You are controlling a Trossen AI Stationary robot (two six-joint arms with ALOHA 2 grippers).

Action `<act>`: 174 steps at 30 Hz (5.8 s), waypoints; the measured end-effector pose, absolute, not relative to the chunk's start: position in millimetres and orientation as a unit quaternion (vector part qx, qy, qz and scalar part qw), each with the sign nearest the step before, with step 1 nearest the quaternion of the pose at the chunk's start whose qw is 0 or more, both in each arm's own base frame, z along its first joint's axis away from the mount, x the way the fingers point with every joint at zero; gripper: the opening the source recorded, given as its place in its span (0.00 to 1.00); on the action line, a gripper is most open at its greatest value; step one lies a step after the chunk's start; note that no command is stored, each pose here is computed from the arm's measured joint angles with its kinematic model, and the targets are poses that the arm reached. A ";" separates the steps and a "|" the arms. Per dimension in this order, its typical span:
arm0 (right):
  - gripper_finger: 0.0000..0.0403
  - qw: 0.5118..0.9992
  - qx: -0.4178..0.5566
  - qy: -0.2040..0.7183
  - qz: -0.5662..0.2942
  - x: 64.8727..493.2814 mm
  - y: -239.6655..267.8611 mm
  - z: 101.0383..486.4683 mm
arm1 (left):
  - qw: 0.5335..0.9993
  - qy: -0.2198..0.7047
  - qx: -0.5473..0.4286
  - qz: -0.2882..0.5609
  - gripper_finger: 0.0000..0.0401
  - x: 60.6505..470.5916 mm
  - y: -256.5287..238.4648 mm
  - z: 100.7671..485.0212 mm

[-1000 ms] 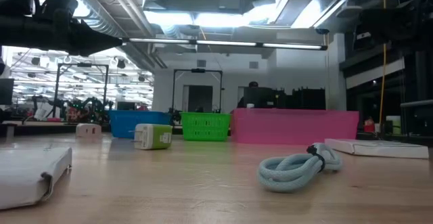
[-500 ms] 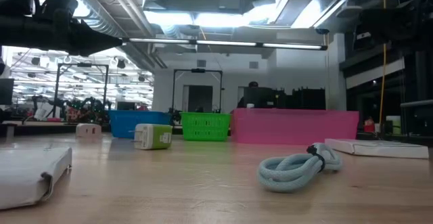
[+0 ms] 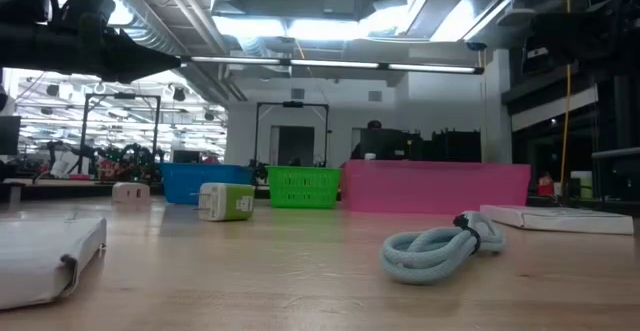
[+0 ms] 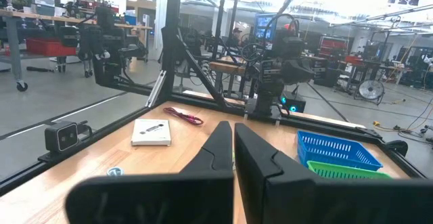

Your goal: Pick and place items into bin

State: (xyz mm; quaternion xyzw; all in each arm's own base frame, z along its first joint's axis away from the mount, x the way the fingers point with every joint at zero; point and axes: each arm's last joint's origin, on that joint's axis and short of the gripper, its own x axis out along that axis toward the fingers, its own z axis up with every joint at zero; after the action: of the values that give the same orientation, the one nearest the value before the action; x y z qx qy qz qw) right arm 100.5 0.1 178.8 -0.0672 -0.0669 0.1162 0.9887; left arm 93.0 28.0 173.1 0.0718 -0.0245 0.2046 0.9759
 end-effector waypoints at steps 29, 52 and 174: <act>0.00 0.989 -0.067 -0.067 0.116 100.5 0.1 178.7 | 0.976 -0.025 0.072 0.204 0.00 93.0 28.0 173.1; 0.00 0.989 -0.067 -0.067 0.116 100.5 0.1 178.7 | 0.976 -0.025 0.072 0.205 0.00 93.0 28.0 173.1; 0.00 0.898 0.128 0.177 -0.382 135.3 -29.7 276.3 | 0.974 -0.007 0.048 0.219 0.00 116.6 34.9 202.6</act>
State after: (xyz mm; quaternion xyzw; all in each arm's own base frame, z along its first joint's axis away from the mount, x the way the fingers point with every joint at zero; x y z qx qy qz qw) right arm 135.3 -29.7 276.3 0.1282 0.1769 -0.3821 0.8979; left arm 116.6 34.9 202.6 0.0476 -0.0073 0.2194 0.9744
